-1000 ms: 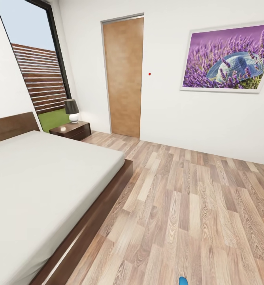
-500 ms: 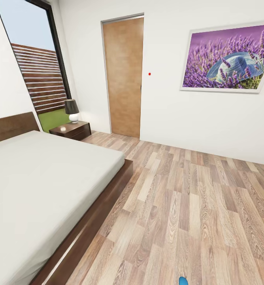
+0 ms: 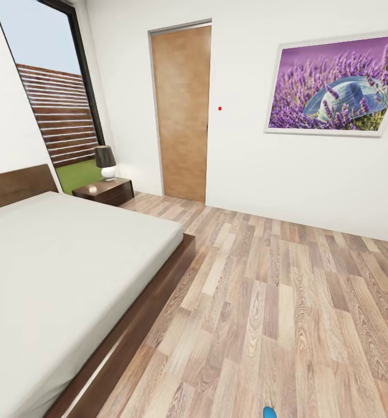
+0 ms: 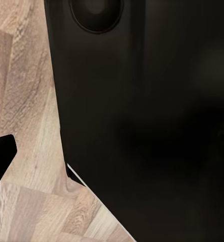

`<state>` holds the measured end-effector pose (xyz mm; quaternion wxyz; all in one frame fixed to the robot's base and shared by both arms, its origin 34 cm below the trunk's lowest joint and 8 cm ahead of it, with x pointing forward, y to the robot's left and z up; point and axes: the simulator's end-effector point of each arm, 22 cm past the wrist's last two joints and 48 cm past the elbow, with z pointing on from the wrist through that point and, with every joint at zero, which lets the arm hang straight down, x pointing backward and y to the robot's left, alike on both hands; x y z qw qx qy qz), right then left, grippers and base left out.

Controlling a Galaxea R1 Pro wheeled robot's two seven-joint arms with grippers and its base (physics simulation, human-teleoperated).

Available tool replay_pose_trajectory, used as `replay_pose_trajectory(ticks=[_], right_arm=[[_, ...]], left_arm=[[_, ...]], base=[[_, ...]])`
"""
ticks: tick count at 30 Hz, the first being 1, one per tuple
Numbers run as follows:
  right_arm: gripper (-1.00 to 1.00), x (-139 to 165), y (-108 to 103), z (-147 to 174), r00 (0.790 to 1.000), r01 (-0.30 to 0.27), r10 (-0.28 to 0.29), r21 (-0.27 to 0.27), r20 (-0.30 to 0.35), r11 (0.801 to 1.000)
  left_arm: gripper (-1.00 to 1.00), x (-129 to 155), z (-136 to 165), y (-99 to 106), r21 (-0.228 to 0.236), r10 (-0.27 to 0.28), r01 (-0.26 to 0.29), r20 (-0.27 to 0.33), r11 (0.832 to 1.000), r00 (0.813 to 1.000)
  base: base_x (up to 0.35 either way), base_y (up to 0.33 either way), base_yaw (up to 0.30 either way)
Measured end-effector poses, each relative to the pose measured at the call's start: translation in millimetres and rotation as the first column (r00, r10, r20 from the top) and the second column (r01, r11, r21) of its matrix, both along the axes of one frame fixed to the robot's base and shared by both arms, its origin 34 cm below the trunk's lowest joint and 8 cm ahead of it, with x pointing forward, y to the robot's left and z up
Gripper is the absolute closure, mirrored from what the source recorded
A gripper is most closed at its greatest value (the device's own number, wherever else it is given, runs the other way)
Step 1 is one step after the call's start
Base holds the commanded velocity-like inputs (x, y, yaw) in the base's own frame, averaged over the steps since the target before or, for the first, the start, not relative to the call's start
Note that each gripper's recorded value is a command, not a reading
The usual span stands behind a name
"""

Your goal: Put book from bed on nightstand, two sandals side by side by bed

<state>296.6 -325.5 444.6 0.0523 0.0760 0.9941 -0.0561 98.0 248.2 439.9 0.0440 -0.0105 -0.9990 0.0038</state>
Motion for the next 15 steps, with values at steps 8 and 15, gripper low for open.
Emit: replay_pose_trajectory(ticks=[8, 15], right_arm=[[-1.0, 4, 0, 1, 1.0, -0.003, 0.003, -0.001, 0.007, 1.0], [-1.0, 14, -2, 2, 0.999, -0.009, 0.01, -0.005, 0.053, 1.0]], left_arm=[[-1.0, 6, -1, 0, 0.0, -0.005, 0.005, 0.012, 1.0, 1.0], [-1.0, 8, -1, 0, 0.001, -0.008, 0.008, 0.017, 1.0, 1.0]], base=[[0.107, 0.0, 0.0], [0.033, 0.0, 0.0]])
